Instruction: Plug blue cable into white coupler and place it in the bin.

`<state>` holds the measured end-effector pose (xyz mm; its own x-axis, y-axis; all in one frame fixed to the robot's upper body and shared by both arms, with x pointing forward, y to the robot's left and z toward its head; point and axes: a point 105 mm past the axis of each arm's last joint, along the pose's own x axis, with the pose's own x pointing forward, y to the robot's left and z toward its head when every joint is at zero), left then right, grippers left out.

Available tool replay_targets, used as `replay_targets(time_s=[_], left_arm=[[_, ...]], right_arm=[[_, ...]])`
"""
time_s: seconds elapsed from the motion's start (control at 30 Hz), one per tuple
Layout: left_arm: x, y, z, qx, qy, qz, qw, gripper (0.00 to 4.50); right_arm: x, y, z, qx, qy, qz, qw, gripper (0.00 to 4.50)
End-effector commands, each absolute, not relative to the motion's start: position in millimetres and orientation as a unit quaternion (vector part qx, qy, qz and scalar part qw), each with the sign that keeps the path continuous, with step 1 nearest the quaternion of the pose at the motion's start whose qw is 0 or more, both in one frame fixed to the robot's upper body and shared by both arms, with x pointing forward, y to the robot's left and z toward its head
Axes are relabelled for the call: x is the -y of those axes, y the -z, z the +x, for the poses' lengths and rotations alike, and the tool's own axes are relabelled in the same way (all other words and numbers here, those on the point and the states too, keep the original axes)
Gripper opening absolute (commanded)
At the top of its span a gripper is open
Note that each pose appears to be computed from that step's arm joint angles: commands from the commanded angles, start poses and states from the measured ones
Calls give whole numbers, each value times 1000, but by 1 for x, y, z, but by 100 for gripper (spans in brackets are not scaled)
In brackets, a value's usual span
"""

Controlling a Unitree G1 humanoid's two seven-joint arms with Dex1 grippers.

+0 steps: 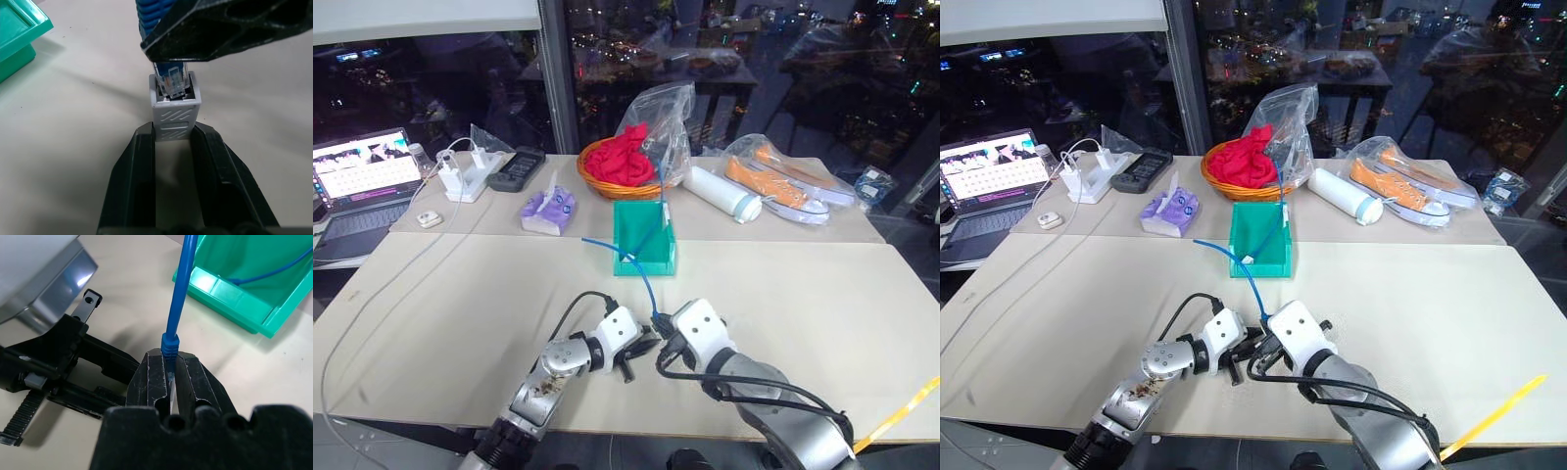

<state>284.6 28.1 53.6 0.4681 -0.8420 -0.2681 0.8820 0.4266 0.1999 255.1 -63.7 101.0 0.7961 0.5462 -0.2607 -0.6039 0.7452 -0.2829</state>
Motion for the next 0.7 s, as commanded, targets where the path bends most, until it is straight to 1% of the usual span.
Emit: replay_targets(time_s=[0.03,0.27,0.53,0.7], left_arm=[[-25,-54,274,-62,530,158,831,59],[-28,-55,274,-64,530,160,830,59],[-30,-57,274,-66,530,162,830,59],[-31,-57,274,-68,530,163,829,59]], right_arm=[[78,-32,241,-207,-301,-183,913,0],[84,-12,232,-234,-297,-181,908,0],[77,2,233,-235,-304,-182,905,0],[76,23,231,-272,-306,-185,894,0]])
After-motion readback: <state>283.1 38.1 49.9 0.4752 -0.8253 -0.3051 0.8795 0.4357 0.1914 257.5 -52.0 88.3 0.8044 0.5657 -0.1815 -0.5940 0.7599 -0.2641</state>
